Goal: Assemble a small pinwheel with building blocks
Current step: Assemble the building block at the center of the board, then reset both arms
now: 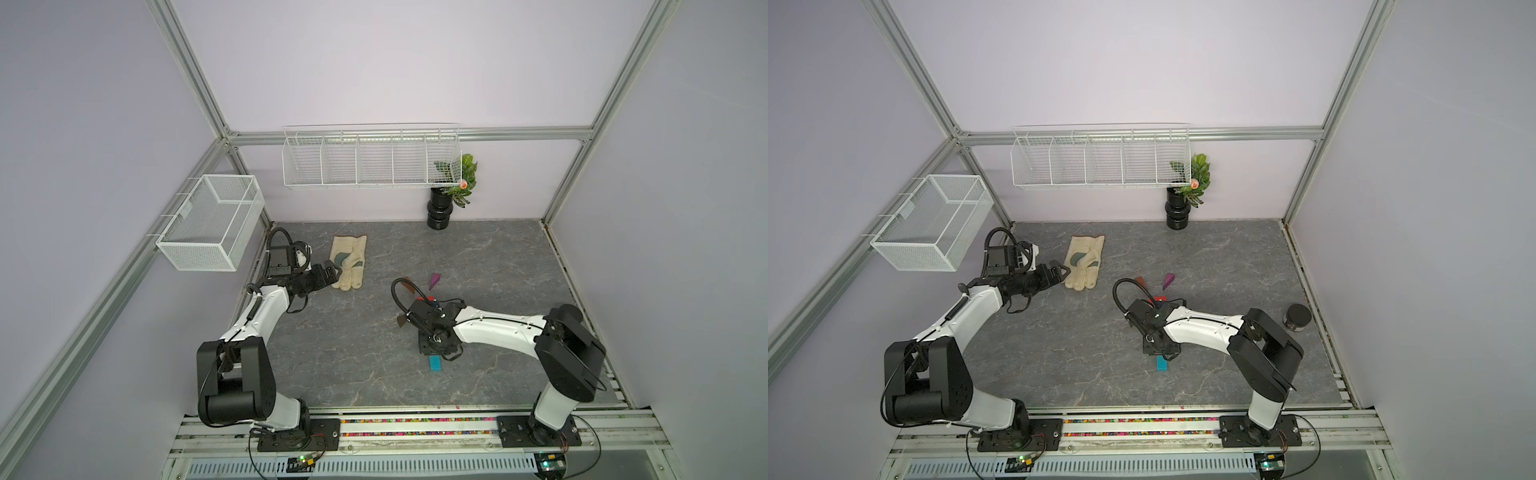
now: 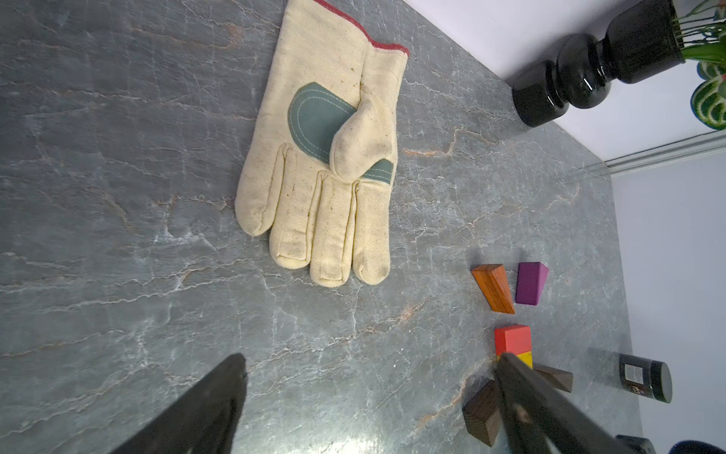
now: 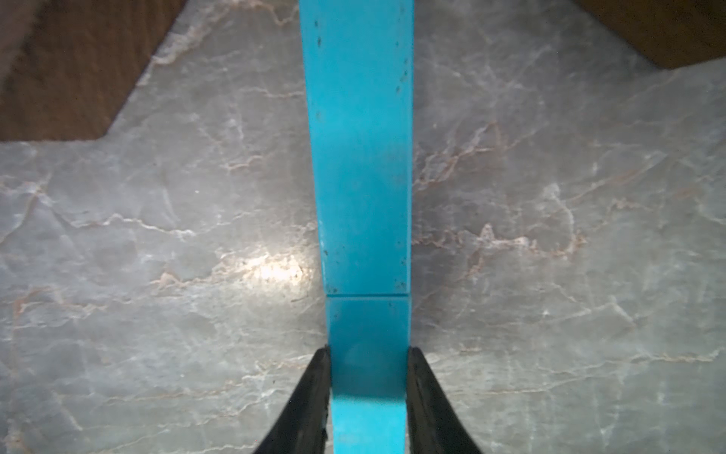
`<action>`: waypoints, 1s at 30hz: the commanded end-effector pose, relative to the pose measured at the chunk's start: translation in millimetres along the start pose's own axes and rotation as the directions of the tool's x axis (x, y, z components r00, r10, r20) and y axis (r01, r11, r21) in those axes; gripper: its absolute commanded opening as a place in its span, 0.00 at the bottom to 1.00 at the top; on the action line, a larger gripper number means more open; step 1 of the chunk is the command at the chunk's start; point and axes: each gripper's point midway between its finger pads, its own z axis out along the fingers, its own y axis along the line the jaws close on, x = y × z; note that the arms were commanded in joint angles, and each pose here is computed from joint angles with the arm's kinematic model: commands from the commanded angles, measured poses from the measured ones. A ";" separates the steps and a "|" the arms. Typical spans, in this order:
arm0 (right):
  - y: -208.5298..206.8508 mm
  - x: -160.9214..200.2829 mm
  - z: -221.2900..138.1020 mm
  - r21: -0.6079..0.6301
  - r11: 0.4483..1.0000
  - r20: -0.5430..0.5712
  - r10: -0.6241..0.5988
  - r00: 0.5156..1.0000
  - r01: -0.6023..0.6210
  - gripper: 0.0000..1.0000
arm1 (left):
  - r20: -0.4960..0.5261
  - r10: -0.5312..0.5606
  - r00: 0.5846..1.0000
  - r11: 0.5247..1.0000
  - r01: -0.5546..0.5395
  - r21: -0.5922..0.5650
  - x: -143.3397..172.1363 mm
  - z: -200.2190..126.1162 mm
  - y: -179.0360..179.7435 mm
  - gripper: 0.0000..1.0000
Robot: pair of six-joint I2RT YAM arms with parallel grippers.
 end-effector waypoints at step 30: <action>-124.9 -70.2 -175.5 0.006 1.000 0.644 -0.003 0.765 -0.001 0.88 | 0.292 0.118 0.949 0.983 -0.071 -0.167 -30.2 -45.2 15.1 1.00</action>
